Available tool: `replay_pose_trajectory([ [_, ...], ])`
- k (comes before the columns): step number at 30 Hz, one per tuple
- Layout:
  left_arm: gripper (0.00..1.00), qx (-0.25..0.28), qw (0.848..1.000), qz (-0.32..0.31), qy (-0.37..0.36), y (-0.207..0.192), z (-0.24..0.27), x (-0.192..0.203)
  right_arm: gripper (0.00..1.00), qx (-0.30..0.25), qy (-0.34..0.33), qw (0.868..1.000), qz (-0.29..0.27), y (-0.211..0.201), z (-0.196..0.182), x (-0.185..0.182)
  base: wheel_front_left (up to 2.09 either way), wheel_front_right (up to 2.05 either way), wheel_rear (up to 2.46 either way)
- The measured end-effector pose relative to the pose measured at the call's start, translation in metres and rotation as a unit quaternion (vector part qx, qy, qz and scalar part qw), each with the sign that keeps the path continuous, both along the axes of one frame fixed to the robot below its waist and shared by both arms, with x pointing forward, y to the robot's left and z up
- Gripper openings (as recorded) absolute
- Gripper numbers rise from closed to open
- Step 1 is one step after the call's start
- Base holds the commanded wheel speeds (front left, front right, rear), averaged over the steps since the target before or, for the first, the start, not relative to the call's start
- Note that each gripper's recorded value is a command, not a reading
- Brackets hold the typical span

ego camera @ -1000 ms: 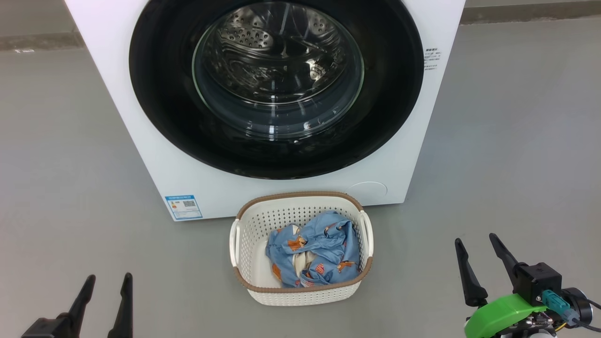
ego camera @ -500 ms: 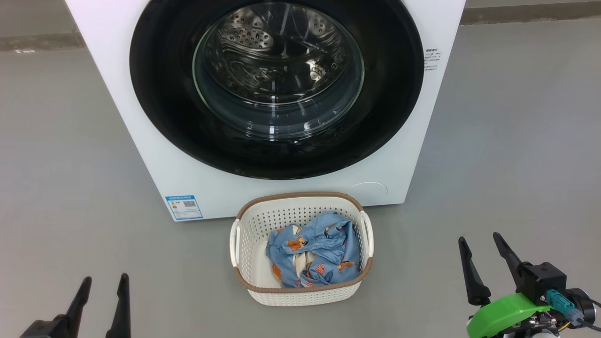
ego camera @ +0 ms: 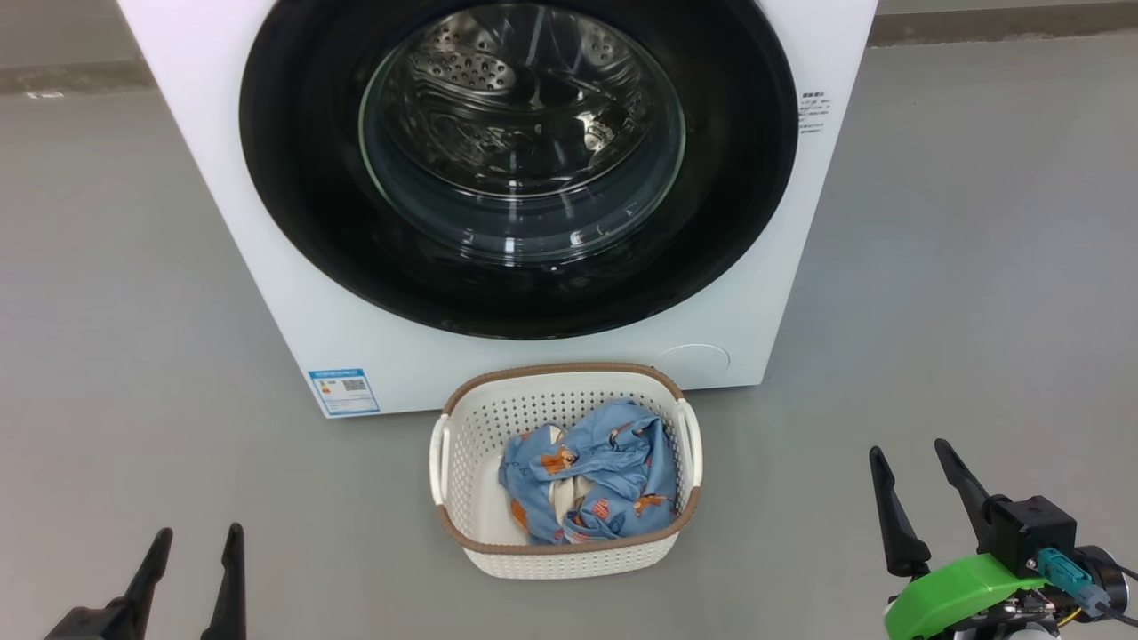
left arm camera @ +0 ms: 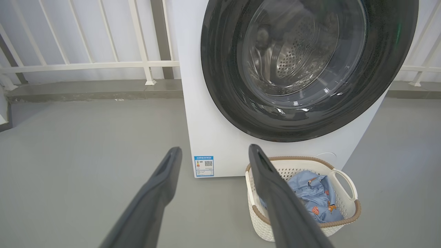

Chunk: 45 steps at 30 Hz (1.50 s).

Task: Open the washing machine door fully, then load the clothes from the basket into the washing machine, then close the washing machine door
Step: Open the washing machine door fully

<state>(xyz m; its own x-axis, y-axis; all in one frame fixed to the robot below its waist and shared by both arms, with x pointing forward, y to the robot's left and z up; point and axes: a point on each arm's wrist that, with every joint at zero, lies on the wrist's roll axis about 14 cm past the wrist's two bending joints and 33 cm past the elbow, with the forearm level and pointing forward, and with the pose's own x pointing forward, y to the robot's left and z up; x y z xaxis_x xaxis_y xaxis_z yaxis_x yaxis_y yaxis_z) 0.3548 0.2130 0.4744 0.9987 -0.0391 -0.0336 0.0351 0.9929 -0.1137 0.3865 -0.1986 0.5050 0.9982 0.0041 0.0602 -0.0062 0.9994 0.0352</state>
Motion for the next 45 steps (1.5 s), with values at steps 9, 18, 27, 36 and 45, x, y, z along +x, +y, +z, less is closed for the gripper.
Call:
replay_pose_trajectory([
  [9, 1.00, 0.001, 1.000, 0.000, 0.004, 0.001, -0.002, 0.001, 1.00, 0.001, 0.002, 1.000, 0.000, 0.000, -0.001, 0.001, 1.02, 1.02, -2.04],
  [18, 1.00, -0.007, 1.000, 0.011, -0.009, 0.005, 0.005, 0.003, 1.00, 0.004, 0.001, 1.000, -0.002, -0.001, -0.001, 0.002, 1.20, 1.20, -2.40],
  [27, 1.00, -0.007, 1.000, 0.001, -0.029, -0.001, 0.017, 0.005, 1.00, 0.007, -0.004, 1.000, 0.001, 0.000, 0.002, 0.004, 0.67, 0.67, -1.34],
  [36, 1.00, -0.006, 0.999, 0.002, -0.033, 0.000, 0.020, 0.002, 1.00, 0.008, -0.010, 1.000, 0.003, 0.002, 0.005, 0.004, 0.04, 0.04, -0.08],
  [45, 1.00, -0.002, 0.999, 0.004, -0.032, 0.001, 0.019, 0.000, 1.00, 0.027, -0.014, 1.000, 0.001, 0.002, 0.008, 0.004, 0.00, 0.00, 0.00],
])
